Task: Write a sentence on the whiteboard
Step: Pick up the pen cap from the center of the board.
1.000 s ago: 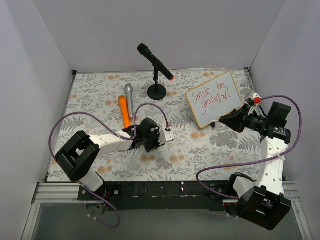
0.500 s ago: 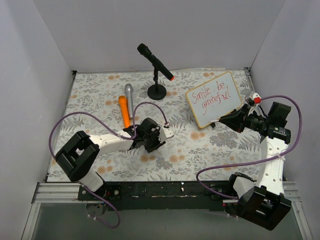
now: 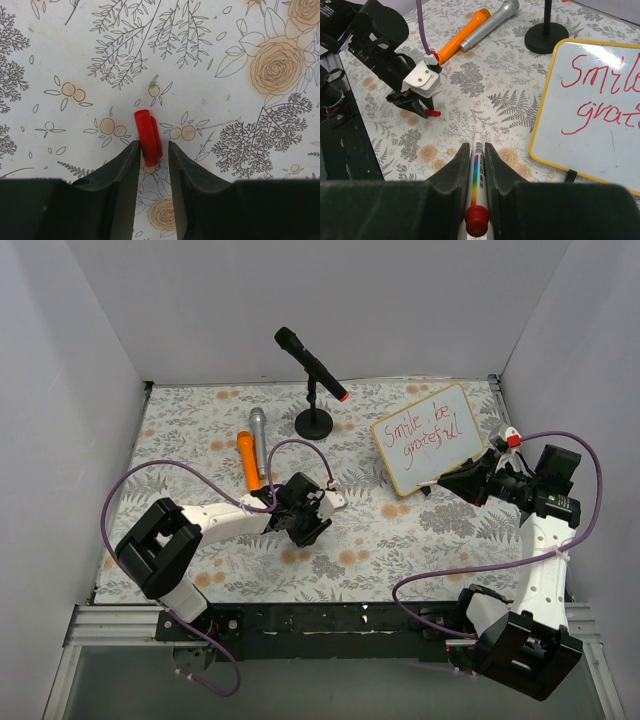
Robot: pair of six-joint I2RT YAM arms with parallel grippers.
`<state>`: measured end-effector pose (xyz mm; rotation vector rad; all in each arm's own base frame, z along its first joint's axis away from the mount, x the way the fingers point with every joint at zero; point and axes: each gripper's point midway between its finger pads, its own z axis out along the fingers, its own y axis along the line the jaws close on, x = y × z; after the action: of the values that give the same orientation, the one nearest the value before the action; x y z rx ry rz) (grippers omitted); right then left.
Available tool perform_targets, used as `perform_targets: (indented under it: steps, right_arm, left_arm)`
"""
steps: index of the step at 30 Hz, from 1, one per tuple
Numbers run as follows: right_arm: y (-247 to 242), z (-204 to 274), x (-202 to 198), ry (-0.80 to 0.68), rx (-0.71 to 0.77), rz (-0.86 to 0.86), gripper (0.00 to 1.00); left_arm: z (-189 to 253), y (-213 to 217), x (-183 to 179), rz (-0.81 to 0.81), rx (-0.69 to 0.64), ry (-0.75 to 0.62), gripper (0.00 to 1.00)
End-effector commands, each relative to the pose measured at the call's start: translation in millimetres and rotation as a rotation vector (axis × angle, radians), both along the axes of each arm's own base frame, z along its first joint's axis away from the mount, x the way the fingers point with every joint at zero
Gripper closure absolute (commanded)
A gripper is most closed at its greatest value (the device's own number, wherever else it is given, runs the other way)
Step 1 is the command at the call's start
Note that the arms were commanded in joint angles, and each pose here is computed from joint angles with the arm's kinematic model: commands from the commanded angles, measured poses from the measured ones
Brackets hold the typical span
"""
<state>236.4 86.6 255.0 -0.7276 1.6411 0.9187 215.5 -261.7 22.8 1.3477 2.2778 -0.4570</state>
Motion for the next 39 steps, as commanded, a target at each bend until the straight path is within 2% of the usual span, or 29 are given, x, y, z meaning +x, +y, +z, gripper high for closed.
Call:
perform_targets:
  steps: [1,8,12,20,26,34,39]
  right_arm:
    - [2.1,6.7,-1.0,-0.037,0.003,0.018,0.99]
    - [2.1,7.1,-1.1,-0.039,0.002,0.018,0.99]
    - [2.1,7.5,-1.2,-0.04,0.001,0.016,0.99]
    - [2.0,6.8,-1.0,-0.041,0.0,0.017,0.99]
    - [2.3,7.2,-1.4,-0.043,0.001,0.018,0.99]
    - [2.2,6.9,-1.2,-0.04,0.002,0.018,0.99]
    - [2.3,7.7,-1.4,-0.043,0.001,0.018,0.99]
  left_arm:
    - [11.9,-4.3,-14.7,-0.022,-0.034,0.059,0.72]
    - [11.2,-9.1,-18.8,0.008,-0.058,0.1,0.7]
    - [8.4,-12.3,-13.8,0.106,-0.056,0.132,0.67]
    - [-11.7,-0.9,-11.8,0.314,0.041,0.212,0.65]
    - [-16.8,7.0,-17.9,0.399,0.073,0.251,0.72]
    - [-22.6,12.4,-18.3,0.427,0.125,0.267,0.84]
    - [-27.8,16.1,-18.1,0.436,0.176,0.274,0.82]
